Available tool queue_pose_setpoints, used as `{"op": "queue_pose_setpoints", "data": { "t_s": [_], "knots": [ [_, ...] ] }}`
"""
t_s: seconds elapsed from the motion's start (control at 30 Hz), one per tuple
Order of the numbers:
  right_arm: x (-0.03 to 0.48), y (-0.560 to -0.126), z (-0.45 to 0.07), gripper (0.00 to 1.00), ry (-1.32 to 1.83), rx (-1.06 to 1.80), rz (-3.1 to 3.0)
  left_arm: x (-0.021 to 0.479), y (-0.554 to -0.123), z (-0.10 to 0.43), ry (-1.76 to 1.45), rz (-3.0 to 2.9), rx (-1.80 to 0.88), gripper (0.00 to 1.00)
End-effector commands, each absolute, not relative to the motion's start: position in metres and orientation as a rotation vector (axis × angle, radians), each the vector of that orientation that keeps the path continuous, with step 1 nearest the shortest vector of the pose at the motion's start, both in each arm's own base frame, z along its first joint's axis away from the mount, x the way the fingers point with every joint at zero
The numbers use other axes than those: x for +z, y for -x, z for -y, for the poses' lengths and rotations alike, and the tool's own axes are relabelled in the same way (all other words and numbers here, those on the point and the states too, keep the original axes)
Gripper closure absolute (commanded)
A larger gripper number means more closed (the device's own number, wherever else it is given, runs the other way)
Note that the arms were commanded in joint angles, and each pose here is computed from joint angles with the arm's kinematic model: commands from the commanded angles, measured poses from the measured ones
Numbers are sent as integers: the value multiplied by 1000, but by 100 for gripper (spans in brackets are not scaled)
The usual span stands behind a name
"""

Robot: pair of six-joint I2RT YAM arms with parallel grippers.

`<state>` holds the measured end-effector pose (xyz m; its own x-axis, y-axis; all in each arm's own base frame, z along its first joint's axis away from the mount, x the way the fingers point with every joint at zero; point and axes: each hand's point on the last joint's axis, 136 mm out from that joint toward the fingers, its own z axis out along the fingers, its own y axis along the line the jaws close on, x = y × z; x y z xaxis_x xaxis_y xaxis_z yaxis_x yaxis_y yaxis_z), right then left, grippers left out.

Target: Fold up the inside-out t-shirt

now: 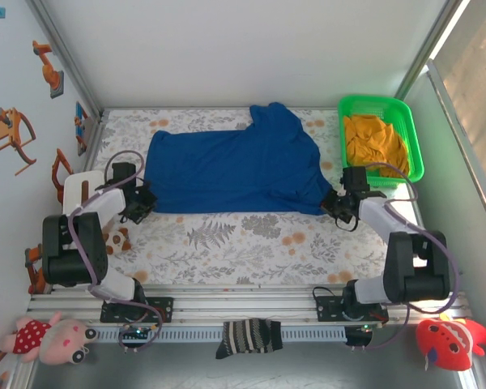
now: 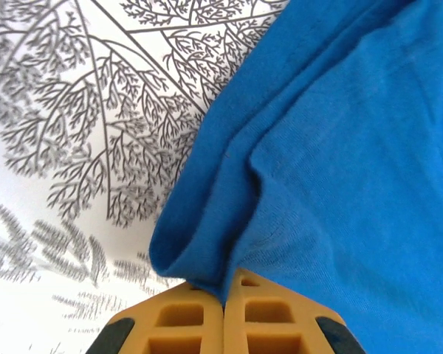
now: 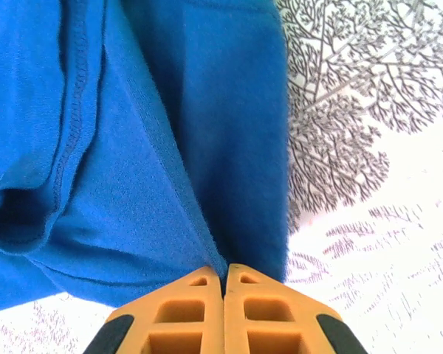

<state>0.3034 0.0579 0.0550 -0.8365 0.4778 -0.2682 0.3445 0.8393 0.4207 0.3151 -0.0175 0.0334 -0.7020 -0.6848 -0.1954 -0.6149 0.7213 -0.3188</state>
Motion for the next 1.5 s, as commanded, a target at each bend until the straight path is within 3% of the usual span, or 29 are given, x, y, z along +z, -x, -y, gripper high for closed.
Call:
{"op": "queue_pose_setpoints", "data": {
  "t_s": [0.0,0.37,0.43,0.47,0.5,0.57,0.67,0.87,1.3,1.4,1.47],
  "knots": [
    [47,-273,-52,100,-651,447,-2722,44,-295,15,1037,-2616,-327,100],
    [53,-214,-50,100,-693,448,-2757,40,-223,12,1188,-2564,-322,100],
    [56,-209,-46,82,-693,421,-2752,40,-213,10,1200,-2547,-315,100],
    [61,-209,-44,74,-685,408,-2740,42,-210,9,1201,-2537,-312,87],
    [67,-211,-44,70,-671,407,-2722,44,-208,7,1192,-2531,-303,63],
    [82,-218,-48,68,-616,432,-2690,50,-206,4,1178,-2525,-281,30],
    [101,-229,-64,67,-456,461,-2695,62,-210,0,1125,-2520,-252,13],
    [108,-251,-115,65,-108,450,-2773,95,-228,-2,1014,-2490,-252,4],
    [67,-267,-150,63,38,419,-2870,122,-258,6,948,-2480,-319,1],
    [61,-270,-151,64,43,405,-2880,122,-260,6,951,-2476,-322,1],
    [58,-272,-152,71,50,401,-2887,120,-261,6,953,-2479,-322,1]
  ]
}}
